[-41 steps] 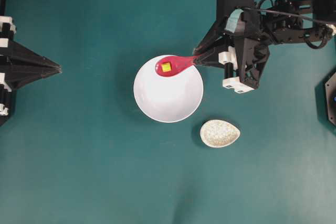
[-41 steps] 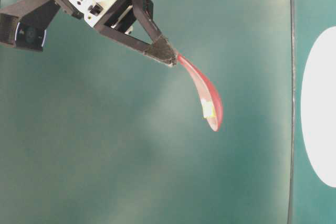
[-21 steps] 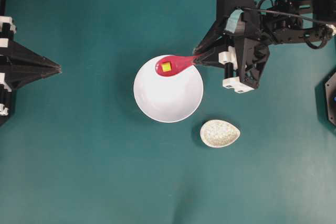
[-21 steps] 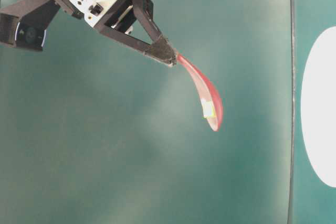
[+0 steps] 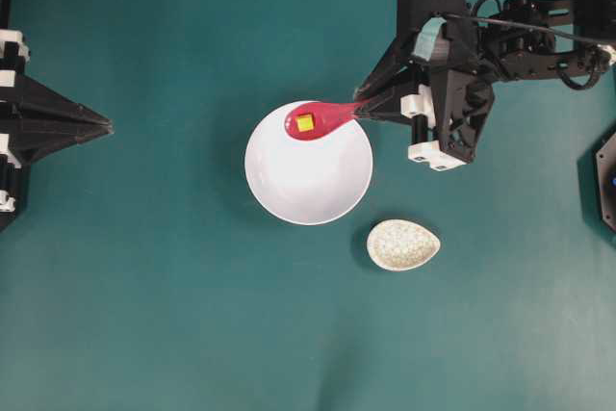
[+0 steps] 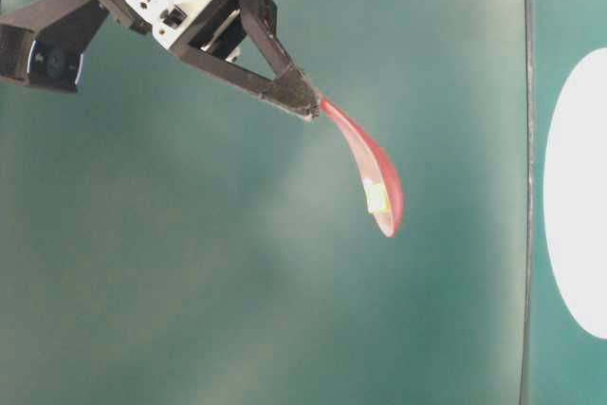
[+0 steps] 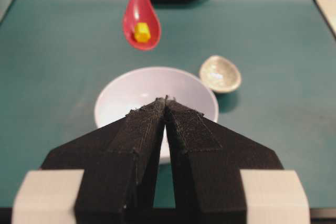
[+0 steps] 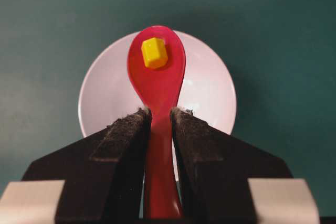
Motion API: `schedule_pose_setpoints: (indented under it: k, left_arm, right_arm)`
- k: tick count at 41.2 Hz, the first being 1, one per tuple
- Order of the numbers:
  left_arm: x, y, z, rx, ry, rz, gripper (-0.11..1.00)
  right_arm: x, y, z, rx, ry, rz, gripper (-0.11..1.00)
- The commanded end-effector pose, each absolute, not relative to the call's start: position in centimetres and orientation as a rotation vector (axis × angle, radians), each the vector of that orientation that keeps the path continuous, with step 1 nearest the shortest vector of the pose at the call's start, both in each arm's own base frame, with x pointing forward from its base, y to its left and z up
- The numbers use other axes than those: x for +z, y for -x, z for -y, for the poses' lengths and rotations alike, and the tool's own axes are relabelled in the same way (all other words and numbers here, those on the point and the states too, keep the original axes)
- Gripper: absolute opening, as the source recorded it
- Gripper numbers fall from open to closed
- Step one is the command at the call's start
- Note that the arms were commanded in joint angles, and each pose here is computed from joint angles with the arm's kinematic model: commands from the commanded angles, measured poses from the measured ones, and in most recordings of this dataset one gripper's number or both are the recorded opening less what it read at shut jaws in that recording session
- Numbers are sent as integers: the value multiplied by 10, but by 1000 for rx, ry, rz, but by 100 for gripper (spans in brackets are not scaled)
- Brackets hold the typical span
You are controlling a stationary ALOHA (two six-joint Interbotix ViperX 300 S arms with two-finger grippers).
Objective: Scoop the yellow hexagonal prism block from the bowl with a spoon using the right arm.
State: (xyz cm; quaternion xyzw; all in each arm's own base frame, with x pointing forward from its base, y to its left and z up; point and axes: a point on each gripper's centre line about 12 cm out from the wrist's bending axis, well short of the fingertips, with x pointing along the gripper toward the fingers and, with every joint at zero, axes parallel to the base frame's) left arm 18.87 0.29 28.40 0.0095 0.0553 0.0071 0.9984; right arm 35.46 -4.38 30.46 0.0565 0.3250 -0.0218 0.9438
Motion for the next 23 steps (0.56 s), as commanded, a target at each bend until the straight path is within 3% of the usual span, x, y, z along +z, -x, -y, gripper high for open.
schedule_pose_setpoints:
  k: [1, 23]
  left_arm:
    - [297, -191, -3, 17, -24, -80, 8]
    - [297, -191, -3, 17, -22, -82, 8]
  right_arm:
    - [317, -352, 43, -46, -112, -626, 23]
    - [315, -351, 43, -47, -115, -631, 23]
